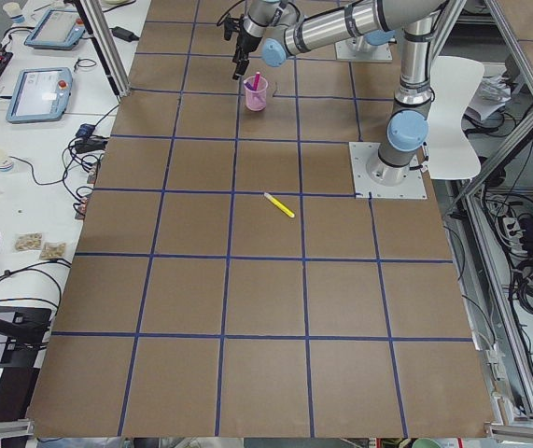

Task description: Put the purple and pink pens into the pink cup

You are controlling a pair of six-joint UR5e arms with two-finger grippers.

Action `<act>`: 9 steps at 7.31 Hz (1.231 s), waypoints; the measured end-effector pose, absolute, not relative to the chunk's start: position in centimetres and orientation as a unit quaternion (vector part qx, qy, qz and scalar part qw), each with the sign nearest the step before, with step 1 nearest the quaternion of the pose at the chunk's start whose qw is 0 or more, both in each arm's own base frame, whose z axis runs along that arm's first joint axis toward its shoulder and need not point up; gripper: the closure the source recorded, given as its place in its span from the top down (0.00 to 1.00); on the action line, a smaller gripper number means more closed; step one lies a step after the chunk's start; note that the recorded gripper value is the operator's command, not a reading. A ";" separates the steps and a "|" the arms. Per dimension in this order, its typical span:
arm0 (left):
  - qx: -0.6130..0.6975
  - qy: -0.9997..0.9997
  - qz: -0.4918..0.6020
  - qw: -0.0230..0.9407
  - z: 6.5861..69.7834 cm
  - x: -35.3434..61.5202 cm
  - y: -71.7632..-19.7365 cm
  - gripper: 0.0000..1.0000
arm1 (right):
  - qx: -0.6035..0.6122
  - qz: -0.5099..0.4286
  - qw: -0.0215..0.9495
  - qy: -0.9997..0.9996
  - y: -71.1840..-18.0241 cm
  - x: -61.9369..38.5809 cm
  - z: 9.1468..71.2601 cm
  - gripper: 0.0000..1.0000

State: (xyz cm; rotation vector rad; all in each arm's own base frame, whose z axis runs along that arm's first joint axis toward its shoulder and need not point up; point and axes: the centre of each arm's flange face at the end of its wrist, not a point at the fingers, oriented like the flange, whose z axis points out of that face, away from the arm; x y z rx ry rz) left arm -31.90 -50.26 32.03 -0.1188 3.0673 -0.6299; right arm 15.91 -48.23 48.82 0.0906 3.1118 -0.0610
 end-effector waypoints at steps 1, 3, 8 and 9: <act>-0.048 0.983 -0.175 0.016 34.2 -30.7 -51.6 1.00 | 0.030 -0.021 0.014 0.999 -48.3 15.9 48.9 1.00; -0.028 0.993 -0.114 0.018 37.9 -27.4 -53.7 1.00 | 0.032 -0.021 0.015 0.999 -48.4 15.9 48.9 1.00; 0.023 1.000 -0.008 -0.009 43.0 -15.0 -52.8 1.00 | 0.026 -0.023 0.009 0.999 -48.5 15.8 48.9 1.00; 0.027 1.000 0.006 -0.009 44.5 -13.1 -51.4 1.00 | 0.026 -0.023 0.009 0.999 -48.5 15.8 48.9 1.00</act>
